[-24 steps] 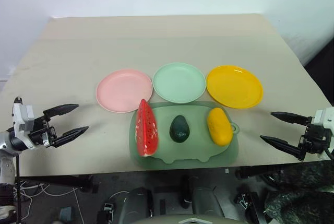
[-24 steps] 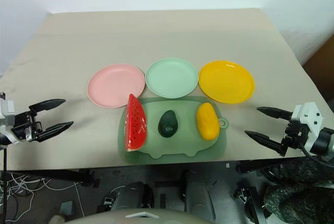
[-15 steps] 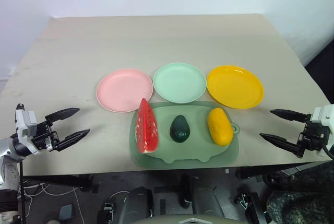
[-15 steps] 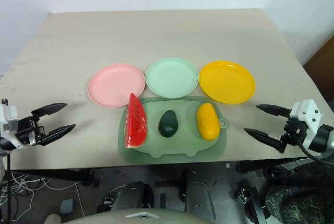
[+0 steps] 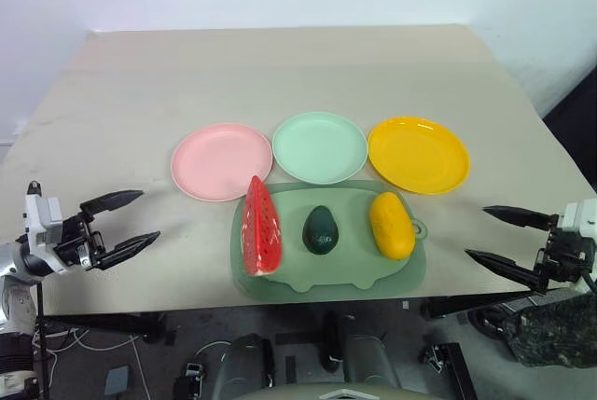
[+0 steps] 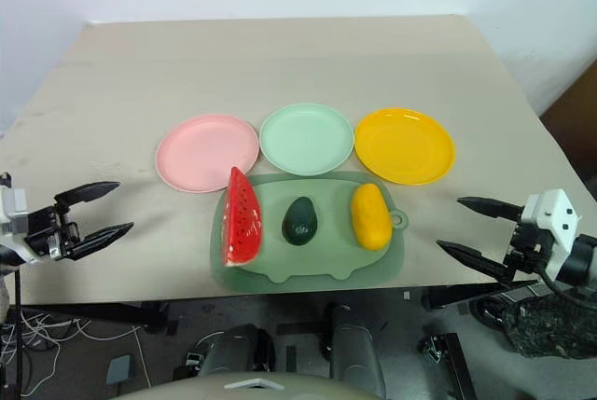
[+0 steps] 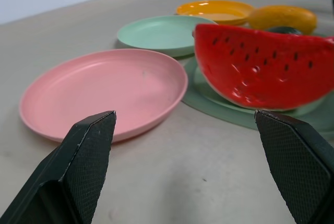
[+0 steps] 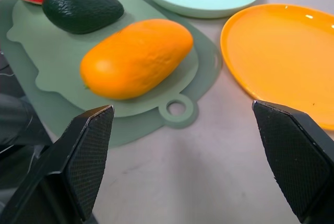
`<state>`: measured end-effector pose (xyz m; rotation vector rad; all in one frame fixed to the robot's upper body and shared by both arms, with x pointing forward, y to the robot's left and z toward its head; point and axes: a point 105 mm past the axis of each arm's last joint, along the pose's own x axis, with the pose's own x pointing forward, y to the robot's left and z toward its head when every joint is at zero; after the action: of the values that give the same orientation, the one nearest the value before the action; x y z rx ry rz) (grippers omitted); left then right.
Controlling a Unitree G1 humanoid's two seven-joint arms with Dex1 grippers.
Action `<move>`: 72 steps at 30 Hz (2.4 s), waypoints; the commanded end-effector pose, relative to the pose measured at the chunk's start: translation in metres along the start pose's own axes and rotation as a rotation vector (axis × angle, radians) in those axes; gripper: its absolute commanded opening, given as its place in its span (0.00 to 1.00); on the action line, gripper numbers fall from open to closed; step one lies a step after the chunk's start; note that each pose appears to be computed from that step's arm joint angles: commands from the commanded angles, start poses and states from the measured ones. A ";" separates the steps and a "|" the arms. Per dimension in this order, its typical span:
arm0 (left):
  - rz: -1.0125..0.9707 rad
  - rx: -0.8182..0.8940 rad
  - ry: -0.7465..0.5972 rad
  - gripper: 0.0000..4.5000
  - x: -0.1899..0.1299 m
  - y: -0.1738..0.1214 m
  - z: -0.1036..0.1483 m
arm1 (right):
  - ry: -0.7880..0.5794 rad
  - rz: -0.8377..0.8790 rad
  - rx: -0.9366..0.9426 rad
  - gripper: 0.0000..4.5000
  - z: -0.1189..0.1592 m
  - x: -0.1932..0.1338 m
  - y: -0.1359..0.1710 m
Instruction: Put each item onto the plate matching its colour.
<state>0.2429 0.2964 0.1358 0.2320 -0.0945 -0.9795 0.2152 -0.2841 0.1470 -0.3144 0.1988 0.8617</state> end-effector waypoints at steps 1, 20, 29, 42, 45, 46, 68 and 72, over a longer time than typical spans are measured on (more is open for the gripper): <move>-0.007 0.045 -0.049 0.99 0.003 -0.001 0.011 | -0.030 -0.007 -0.050 1.00 0.017 -0.006 -0.001; -0.005 0.025 -0.101 0.99 -0.002 -0.016 0.008 | 0.104 0.094 0.242 1.00 0.053 0.064 0.036; -0.003 0.014 -0.113 0.99 0.000 -0.013 -0.001 | 0.242 -0.069 0.378 1.00 0.044 0.101 0.019; 0.007 0.019 -0.132 0.99 0.006 -0.016 -0.005 | 0.318 -0.132 0.448 1.00 0.016 0.129 0.032; 0.007 0.020 -0.134 1.00 0.007 -0.016 -0.005 | 0.341 -0.143 0.433 0.91 0.011 0.130 0.032; 0.007 0.020 -0.134 1.00 0.007 -0.016 -0.005 | 0.347 -0.145 0.426 0.87 0.009 0.129 0.032; -0.001 0.045 -0.146 1.00 0.021 -0.007 -0.002 | 0.151 -0.517 0.442 0.77 0.045 0.134 -0.108; -0.006 0.050 -0.155 1.00 0.026 -0.009 0.003 | 0.156 -0.539 0.459 0.77 0.035 0.139 -0.117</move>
<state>0.2497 0.2709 0.1274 0.1757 -0.2381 -0.9996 0.3882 -0.2417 0.1428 0.0262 0.4907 0.2501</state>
